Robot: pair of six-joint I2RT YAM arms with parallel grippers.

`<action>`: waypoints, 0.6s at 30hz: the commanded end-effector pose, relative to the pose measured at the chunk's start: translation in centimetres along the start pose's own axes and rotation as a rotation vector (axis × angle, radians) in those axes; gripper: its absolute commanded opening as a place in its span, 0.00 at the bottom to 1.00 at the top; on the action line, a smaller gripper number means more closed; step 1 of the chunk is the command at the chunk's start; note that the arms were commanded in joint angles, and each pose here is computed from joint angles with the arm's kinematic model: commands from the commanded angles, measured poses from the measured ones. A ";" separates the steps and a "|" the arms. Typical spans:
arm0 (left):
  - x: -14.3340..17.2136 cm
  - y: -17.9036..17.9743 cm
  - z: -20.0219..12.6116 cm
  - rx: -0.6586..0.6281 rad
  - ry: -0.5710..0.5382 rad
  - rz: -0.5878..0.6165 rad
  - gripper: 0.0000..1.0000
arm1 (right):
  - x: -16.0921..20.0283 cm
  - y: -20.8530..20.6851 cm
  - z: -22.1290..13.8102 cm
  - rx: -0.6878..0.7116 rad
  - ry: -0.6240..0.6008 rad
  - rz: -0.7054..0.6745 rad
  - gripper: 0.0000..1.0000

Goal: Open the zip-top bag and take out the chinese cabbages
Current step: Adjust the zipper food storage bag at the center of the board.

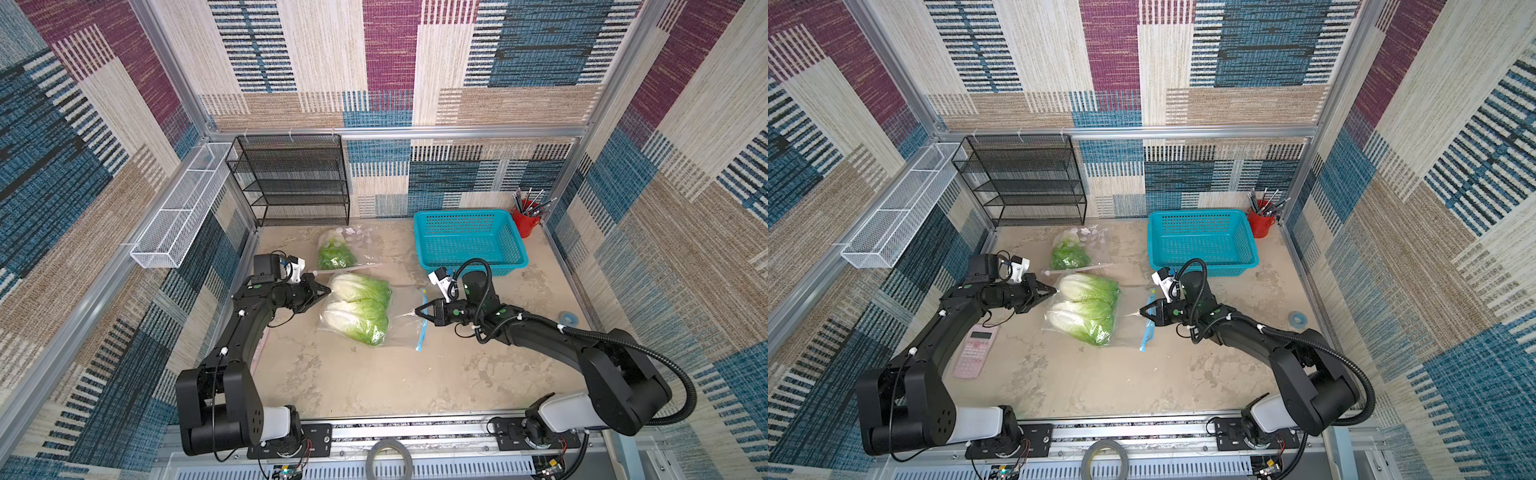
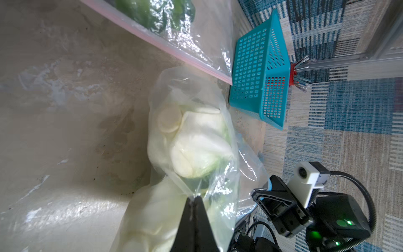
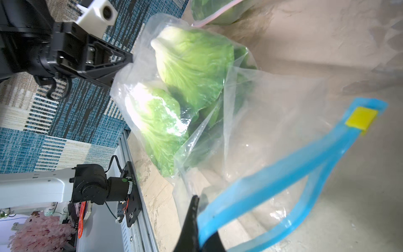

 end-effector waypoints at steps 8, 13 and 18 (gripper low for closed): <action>1.1 -3.8 -2.6 0.113 -0.017 0.026 0.00 | 0.8 -1.9 0.9 0.056 0.017 0.039 0.00; 2.1 -5.1 -3.4 0.154 -0.002 0.034 0.00 | 1.1 -2.9 1.4 0.095 0.040 0.048 0.00; 4.3 -7.4 -3.8 0.197 0.019 0.091 0.00 | 1.5 -4.2 1.7 0.158 0.063 0.057 0.00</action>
Point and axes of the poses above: each gripper's point midway between its finger pads, its own z axis out along the fingers, its own y axis along the line the jaws close on, x = y × z, the point moved 2 cm from there along -z, back along the fingers, and after that the axes turned 13 degrees about -z, right-handed, at the moved point
